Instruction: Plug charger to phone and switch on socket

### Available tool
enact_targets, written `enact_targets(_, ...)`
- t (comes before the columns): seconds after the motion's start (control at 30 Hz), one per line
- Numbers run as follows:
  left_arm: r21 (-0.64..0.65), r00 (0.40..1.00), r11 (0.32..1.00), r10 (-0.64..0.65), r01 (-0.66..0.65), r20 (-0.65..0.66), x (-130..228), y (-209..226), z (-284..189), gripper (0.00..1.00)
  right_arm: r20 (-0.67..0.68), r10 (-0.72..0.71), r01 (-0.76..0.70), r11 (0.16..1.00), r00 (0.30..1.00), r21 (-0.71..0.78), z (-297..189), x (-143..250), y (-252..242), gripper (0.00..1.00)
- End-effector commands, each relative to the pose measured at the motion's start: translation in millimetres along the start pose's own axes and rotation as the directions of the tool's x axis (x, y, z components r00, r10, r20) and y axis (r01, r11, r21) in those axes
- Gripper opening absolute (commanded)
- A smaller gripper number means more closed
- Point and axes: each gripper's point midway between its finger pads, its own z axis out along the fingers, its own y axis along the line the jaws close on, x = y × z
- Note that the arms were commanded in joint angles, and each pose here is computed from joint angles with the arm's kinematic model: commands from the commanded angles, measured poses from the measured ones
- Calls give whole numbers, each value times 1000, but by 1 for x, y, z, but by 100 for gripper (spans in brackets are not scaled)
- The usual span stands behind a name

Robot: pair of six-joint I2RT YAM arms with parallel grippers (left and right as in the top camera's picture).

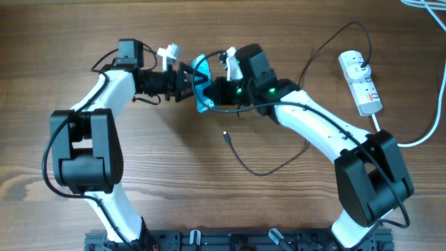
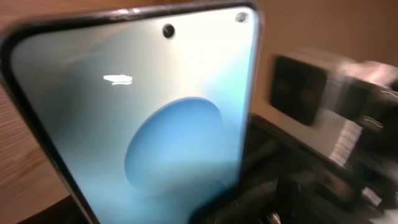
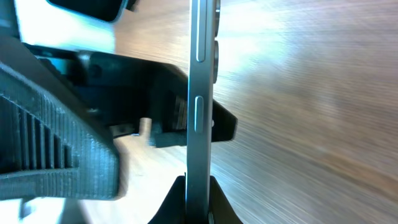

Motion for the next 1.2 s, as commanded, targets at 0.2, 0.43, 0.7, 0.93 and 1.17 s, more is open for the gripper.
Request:
enact_targets(0.2,249,999,967,45,-46,7,-2,-56,-26,62,-61,131,-142,961,990,-239,-16,-14,29,4)
enact_targets(0.43,245,983,952,177,-181,41,7,-115,-41,51,-52,168,-175,959,984,-223,-15,-17,26,4)
enact_targets(0.7,246,986,955,165,-169,36,9,-137,-46,46,-155,181,-221,928,971,-301,-20,-4,43,4)
enact_targets(0.93,243,976,945,213,-218,47,18,-172,-55,35,-158,181,-222,927,971,-303,-21,-3,44,4)
enact_targets(1.17,259,976,942,220,-214,6,28,-182,-42,17,-167,179,-223,925,970,-306,-21,-1,44,5)
